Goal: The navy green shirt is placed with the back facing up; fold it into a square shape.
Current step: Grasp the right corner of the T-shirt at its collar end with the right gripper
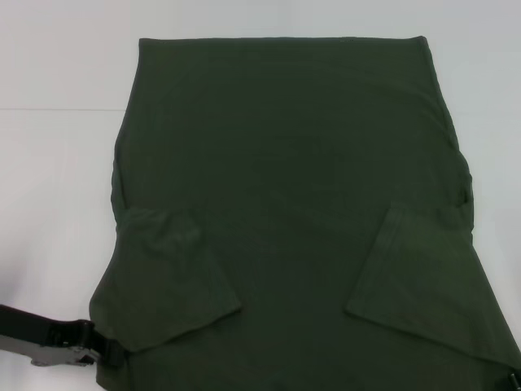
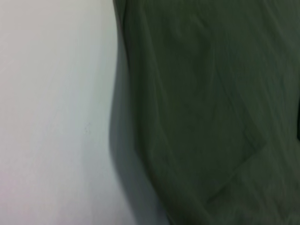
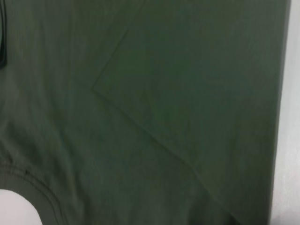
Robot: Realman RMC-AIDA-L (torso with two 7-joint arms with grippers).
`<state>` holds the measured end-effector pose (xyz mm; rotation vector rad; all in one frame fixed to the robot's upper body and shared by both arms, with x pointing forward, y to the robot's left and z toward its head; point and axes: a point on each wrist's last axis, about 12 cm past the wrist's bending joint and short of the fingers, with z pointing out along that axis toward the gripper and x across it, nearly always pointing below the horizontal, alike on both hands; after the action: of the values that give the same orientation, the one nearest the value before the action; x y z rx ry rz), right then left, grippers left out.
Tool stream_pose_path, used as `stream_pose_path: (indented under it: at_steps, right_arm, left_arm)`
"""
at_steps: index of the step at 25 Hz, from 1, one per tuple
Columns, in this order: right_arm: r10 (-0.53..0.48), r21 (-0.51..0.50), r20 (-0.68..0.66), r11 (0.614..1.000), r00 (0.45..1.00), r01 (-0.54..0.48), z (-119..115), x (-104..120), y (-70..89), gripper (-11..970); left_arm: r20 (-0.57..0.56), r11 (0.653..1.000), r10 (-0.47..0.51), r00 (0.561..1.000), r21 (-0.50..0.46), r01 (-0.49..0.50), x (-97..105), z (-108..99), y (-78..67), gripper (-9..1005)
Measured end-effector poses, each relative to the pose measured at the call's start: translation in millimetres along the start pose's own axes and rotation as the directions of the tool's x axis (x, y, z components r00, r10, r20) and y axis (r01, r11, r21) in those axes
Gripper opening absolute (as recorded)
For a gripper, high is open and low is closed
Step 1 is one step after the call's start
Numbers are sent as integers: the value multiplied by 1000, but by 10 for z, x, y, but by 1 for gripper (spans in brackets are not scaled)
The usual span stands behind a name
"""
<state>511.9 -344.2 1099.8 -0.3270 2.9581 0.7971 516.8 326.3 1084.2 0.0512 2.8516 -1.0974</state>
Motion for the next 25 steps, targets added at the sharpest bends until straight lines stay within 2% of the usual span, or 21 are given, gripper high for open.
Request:
stream_pose_path:
  at_steps: [14, 25]
  right_arm:
    - [-1, -8, -2, 1000, 1000, 1, 28, 3, 14, 863]
    - [-30, -42, -23, 999, 999, 29, 110, -79, 106, 864]
  left_arm:
    - [0, 1000, -1, 1000, 1, 1, 2, 0, 1, 38]
    - [0, 1000, 1, 1000, 3, -1, -4, 0, -7, 38]
